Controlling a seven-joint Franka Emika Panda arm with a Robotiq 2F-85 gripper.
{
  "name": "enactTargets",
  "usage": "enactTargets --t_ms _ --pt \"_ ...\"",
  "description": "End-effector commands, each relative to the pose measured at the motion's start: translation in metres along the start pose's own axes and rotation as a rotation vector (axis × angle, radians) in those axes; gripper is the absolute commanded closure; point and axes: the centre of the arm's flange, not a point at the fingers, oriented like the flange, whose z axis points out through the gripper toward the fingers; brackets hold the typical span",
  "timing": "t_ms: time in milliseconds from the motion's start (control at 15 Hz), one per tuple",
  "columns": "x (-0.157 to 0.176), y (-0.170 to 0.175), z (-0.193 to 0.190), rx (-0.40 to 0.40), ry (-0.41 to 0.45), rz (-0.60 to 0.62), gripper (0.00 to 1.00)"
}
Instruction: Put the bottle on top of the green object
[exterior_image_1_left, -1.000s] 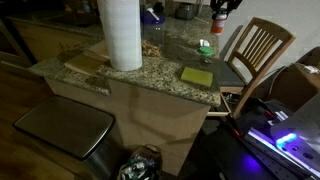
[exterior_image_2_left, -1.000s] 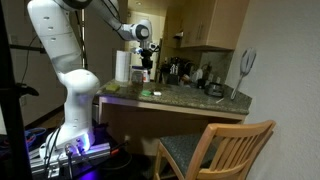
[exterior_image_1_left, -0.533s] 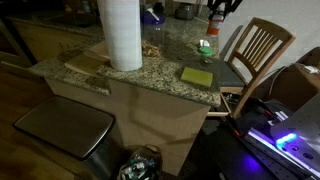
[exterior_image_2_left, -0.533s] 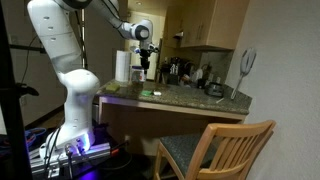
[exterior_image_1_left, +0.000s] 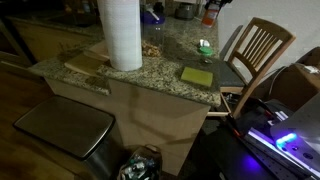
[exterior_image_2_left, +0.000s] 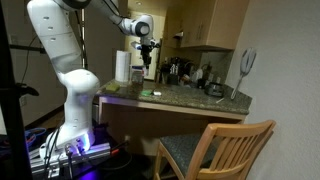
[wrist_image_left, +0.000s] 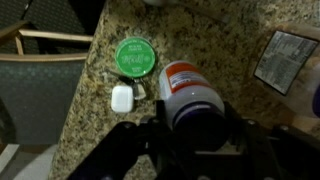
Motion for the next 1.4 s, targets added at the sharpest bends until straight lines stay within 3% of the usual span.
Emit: enactTargets --t_ms 0,200,333,1000,1333 --pt "0.02 -0.025 -0.092 0.002 0.082 -0.092 0.7" --pt "0.019 -0.046 -0.172 -0.029 0.101 -0.137 0.7" --pt "0.017 -0.045 -0.18 -0.06 0.071 -0.14 0.7" --pt "0.014 -0.002 -0.017 -0.139 -0.177 -0.066 0.7" --pt "0.002 0.01 0.042 -0.13 -0.179 -0.031 0.7"
